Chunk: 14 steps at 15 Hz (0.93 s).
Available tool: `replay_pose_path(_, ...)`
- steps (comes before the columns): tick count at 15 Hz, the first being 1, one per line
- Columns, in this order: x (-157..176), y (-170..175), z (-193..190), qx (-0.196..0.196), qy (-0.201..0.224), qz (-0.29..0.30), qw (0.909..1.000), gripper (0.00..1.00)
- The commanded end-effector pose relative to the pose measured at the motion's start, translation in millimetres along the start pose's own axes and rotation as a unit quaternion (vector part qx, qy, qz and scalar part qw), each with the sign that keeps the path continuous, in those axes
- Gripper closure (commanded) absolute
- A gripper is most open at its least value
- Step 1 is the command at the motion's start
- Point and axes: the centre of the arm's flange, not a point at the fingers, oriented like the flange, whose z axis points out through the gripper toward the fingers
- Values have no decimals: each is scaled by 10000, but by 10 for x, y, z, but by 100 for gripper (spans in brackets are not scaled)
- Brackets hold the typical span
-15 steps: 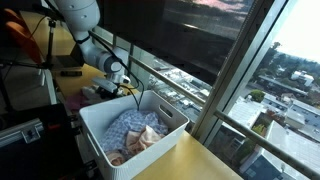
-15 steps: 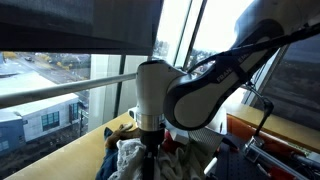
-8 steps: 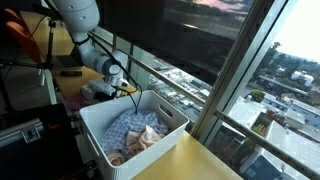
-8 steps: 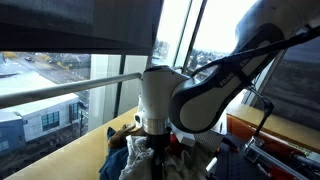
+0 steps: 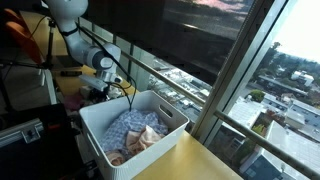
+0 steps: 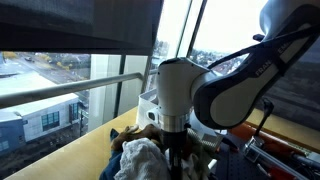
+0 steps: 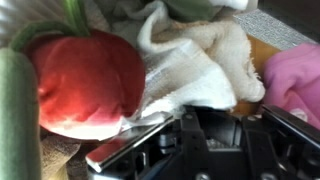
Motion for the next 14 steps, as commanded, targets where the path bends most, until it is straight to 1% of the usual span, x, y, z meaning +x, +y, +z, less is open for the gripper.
replay_pose_path(1, -414, -144, -547, -164, 207, 29, 9996, 99)
replay_pose_path(5, -639, -120, -1053, -333, 535, 84, 9980, 99)
replay_pose_path(7, -754, -51, -1263, -426, 655, 138, 9968, 99)
replay_pose_path(8, -802, 12, -1311, -448, 667, 166, 9966, 91)
replay_pose_path(9, -842, 60, -1344, -446, 683, 200, 9965, 70)
replay_pose_path(11, -911, 169, -1265, -453, 670, 232, 9965, 58)
replay_pose_path(14, -969, 286, -1060, -399, 556, 295, 9972, 34)
